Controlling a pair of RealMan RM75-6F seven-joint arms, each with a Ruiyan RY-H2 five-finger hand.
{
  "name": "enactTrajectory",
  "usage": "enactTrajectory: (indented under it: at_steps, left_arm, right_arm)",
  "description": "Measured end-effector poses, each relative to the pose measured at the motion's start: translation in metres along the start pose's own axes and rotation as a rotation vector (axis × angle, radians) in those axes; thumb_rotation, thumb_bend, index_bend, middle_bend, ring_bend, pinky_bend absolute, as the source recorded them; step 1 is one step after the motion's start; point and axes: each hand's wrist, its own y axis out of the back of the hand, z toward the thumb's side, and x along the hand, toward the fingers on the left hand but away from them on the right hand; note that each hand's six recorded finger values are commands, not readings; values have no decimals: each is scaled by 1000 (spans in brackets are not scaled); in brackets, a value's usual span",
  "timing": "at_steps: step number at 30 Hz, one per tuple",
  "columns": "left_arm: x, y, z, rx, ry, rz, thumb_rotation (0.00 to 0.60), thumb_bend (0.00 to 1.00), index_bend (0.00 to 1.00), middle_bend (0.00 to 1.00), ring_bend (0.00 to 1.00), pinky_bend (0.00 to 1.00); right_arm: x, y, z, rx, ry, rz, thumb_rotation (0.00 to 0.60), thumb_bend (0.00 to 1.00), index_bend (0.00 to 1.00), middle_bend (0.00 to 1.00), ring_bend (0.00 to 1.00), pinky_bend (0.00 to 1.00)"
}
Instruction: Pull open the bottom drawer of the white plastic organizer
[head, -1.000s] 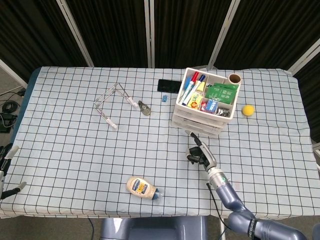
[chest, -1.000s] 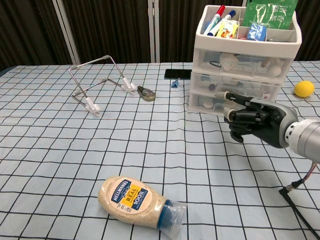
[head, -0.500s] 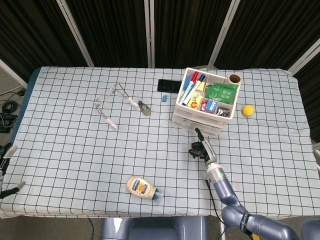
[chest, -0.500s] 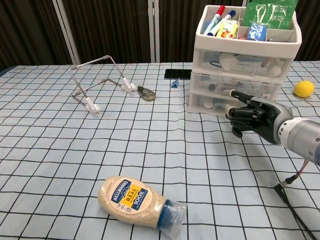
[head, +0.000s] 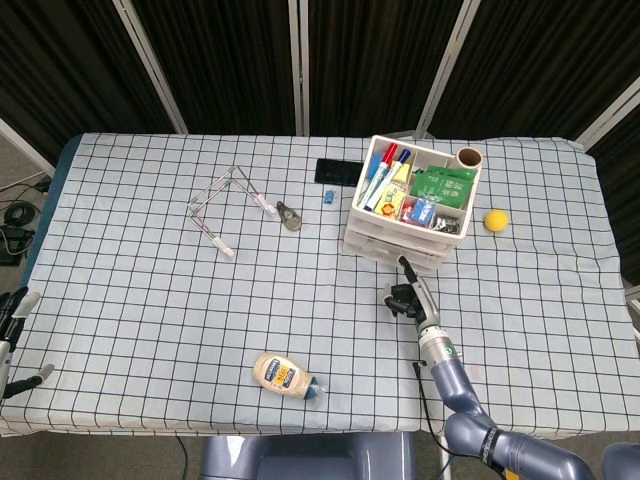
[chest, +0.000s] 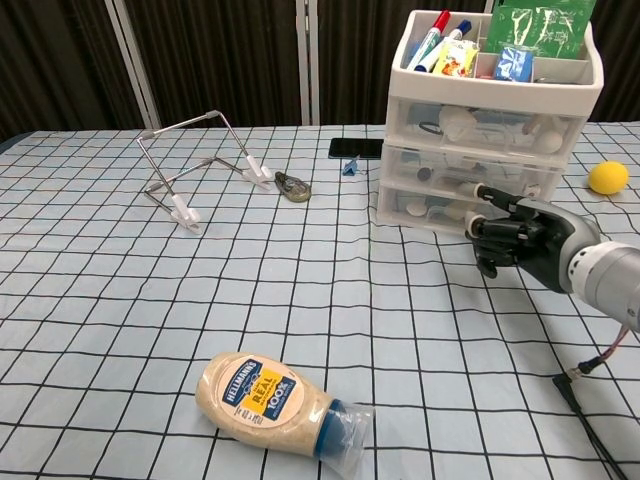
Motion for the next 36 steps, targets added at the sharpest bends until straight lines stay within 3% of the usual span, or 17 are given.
enactTrajectory:
  at_steps: [23, 36]
  left_arm:
    - [3, -2, -5, -13, 12, -19, 600, 0, 0, 0, 0, 0]
    - [4, -5, -5, -11, 13, -29, 600, 0, 0, 0, 0, 0]
  right_arm:
    - [-19, -21, 4, -32, 9, 53, 600, 579, 64, 925, 919, 792]
    - [-24, -29, 13, -88, 3, 89, 600, 583, 132, 925, 919, 792]
